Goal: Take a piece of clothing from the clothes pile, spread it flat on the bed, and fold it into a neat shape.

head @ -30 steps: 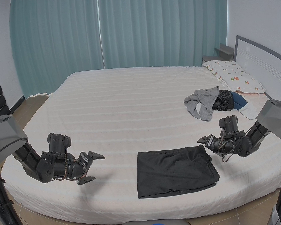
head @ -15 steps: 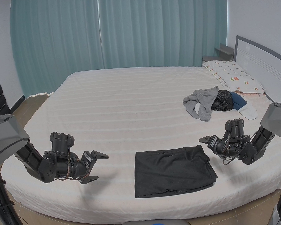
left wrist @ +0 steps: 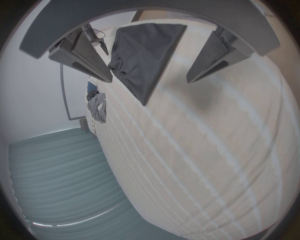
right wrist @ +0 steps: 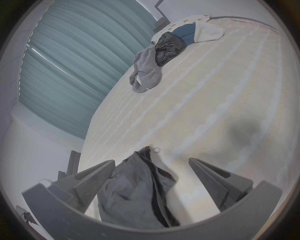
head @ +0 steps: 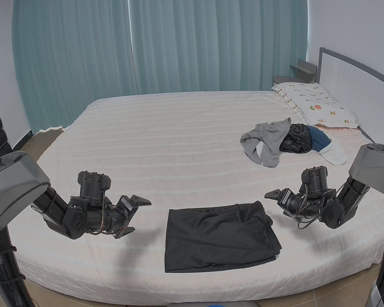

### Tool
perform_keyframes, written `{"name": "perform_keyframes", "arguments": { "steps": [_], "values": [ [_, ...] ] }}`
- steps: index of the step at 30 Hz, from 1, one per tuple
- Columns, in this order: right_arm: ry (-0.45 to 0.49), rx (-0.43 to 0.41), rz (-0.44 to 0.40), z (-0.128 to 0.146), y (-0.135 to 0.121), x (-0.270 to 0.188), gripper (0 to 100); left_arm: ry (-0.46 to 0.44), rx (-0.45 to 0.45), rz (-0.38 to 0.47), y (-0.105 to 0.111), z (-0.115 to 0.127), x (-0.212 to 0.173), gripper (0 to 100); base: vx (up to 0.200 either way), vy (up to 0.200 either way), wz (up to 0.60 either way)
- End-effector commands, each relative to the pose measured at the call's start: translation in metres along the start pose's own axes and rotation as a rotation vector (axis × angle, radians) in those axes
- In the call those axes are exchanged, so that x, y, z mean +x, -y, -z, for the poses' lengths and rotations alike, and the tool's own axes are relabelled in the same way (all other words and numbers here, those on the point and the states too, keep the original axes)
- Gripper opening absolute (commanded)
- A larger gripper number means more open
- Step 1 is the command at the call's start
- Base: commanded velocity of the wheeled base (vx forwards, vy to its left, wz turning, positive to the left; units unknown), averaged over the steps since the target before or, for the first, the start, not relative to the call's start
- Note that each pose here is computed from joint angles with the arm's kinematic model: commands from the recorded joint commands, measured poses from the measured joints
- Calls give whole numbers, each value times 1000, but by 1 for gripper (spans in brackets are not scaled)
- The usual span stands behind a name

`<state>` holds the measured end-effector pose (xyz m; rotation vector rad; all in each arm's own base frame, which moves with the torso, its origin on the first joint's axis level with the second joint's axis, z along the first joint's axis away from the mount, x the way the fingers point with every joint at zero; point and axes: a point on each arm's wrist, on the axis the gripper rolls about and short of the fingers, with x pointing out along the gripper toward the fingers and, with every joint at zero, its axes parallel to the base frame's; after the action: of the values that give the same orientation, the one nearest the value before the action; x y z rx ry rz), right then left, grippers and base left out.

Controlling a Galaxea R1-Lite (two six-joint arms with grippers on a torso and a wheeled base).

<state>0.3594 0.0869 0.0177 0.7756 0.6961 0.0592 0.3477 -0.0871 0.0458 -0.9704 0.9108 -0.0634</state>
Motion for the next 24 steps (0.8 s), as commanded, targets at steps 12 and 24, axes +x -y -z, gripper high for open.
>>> {"name": "perform_keyframes", "arguments": {
  "steps": [12, 24],
  "values": [
    [-58, -16, -79, 7, -9, 24, 100, 45, 228, -88, 24, 21, 100, 100, 0, 0, 0],
    [-65, -40, -101, 14, -18, 37, 100, 29, 294, -147, 32, 31, 128, 100, 0, 0, 0]
  ]
}}
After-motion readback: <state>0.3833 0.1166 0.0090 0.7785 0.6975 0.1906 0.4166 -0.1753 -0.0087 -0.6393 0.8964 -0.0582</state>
